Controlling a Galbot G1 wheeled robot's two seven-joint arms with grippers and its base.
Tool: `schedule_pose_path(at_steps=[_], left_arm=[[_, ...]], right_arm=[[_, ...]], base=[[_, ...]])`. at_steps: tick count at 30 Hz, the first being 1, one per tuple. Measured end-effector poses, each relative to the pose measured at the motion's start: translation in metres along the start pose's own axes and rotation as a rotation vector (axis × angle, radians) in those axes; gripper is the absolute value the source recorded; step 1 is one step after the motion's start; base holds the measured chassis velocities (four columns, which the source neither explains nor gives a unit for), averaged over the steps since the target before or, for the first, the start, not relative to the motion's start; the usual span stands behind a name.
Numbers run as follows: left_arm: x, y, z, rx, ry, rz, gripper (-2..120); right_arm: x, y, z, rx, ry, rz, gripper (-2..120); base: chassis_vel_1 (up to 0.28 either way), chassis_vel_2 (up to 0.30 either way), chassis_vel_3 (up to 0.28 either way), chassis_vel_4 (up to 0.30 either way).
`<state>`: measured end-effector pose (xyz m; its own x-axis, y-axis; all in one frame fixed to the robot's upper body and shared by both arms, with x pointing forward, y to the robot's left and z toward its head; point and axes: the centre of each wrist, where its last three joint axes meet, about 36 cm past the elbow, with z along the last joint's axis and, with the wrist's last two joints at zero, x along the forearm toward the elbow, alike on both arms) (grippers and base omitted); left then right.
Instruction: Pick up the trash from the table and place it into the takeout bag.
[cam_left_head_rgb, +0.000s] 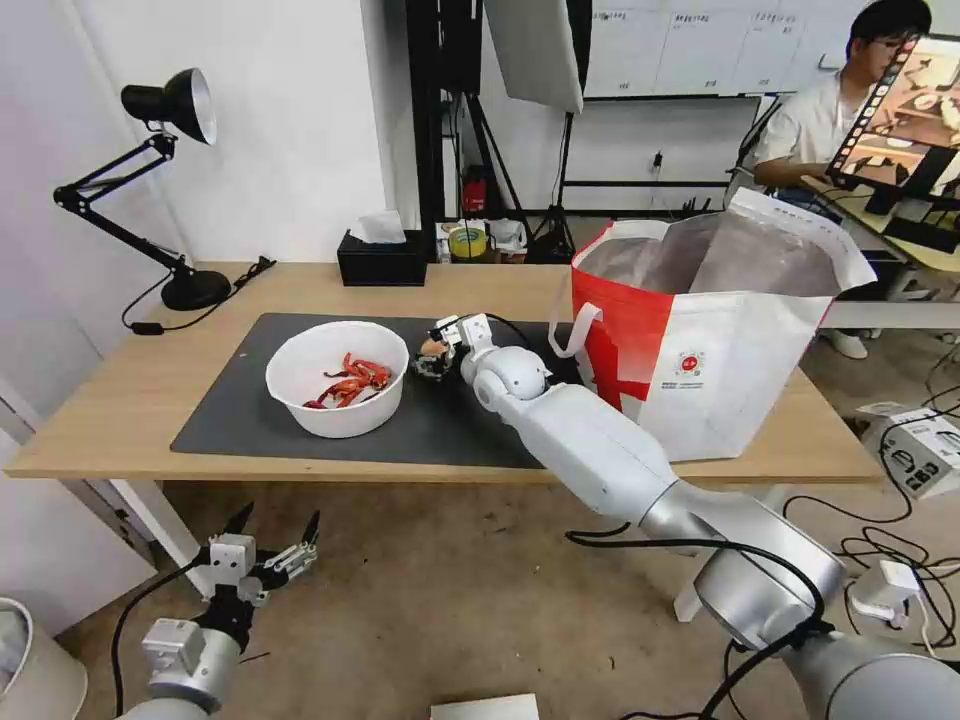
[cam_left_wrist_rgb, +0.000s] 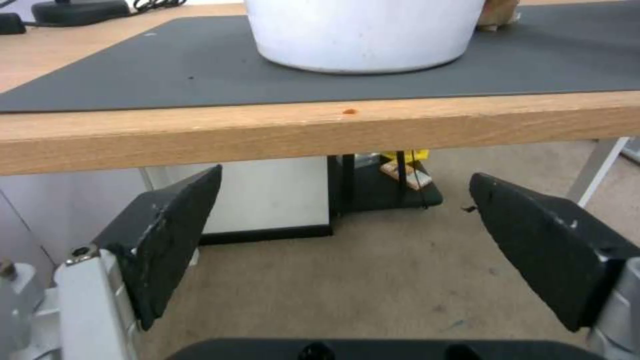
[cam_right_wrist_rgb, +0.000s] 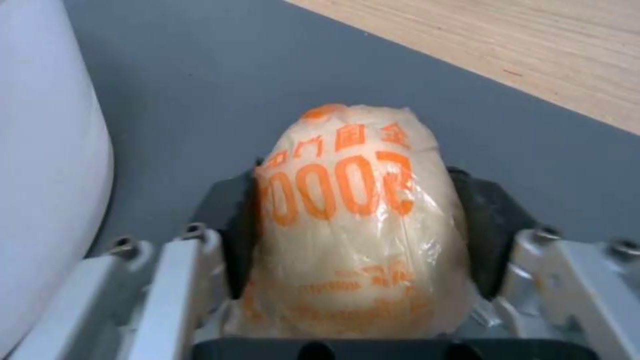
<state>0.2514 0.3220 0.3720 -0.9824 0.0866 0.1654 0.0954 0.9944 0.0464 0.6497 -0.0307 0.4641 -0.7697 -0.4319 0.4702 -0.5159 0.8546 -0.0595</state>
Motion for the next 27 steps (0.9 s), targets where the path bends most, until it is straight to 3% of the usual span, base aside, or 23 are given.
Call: schedule_pose_path(at_steps=[3,14,22,27], left_arm=[[0.0,0.0,0.0,0.0,0.0,0.001,100],[-0.002,0.0,-0.001,-0.005,-0.004,0.004,100],[-0.003,0.001,-0.002,-0.007,-0.008,0.002,100],[-0.001,-0.001,-0.001,0.002,-0.005,-0.006,100]], right_arm=[[0.001,-0.002,0.001,0.0,0.002,0.002,38],[0.01,-0.004,0.006,-0.012,-0.009,0.003,6],[0.045,-0.006,-0.002,0.025,-0.096,0.007,6],[0.08,0.007,0.0,0.047,-0.158,0.009,6]], base=[[0.0,0.0,0.0,0.0],[0.0,0.0,0.0,0.0],[0.0,0.0,0.0,0.0],[0.0,0.0,0.0,0.0]])
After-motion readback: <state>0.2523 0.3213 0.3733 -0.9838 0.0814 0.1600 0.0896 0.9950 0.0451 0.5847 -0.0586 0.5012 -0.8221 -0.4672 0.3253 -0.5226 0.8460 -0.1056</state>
